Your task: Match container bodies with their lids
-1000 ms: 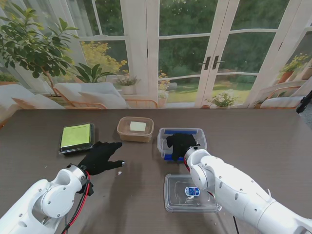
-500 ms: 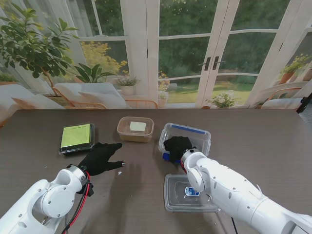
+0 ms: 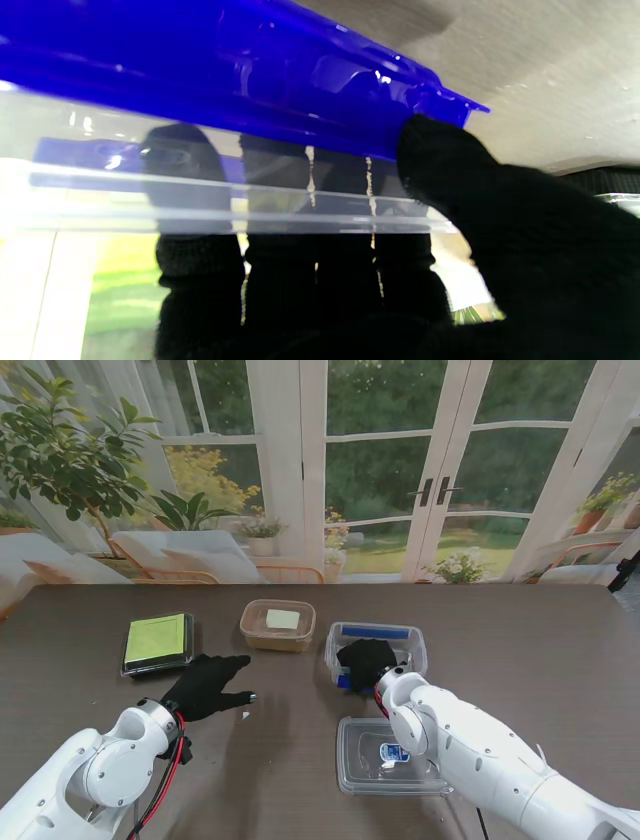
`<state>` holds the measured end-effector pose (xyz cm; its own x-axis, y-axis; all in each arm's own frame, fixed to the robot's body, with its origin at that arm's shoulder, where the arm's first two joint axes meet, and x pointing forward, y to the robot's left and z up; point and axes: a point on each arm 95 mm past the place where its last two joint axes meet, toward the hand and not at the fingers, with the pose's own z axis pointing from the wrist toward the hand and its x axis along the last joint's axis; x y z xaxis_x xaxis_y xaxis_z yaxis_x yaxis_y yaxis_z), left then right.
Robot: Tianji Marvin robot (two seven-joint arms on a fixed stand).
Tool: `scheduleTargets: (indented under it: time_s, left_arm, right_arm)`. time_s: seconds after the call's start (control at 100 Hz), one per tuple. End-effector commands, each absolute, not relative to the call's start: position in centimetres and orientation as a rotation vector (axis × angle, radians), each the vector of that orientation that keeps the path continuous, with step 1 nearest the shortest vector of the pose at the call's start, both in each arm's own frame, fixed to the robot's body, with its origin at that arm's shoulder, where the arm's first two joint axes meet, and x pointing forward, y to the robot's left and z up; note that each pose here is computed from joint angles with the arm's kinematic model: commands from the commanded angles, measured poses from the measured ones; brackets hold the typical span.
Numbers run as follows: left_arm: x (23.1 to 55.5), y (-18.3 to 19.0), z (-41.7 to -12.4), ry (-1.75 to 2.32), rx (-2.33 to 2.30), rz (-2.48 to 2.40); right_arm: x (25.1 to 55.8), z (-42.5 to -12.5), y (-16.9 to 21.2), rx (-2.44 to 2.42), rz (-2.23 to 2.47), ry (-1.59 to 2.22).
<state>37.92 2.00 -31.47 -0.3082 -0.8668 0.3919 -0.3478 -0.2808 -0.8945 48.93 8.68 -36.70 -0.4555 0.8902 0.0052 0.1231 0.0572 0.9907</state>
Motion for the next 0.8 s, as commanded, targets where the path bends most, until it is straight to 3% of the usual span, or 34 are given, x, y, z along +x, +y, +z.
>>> scheduleTargets:
  time_s: [0.0,0.79]
  left_arm:
    - [37.8,1.9,-31.6,1.555,-1.520,-1.614]
    - [37.3,2.2,-31.7,1.546,-1.536,-1.603]
  right_arm:
    - [48.2,-37.0,8.9,1.024,1.471,1.696]
    - [43.8,-37.5,11.7,0.964,1.665,1.767]
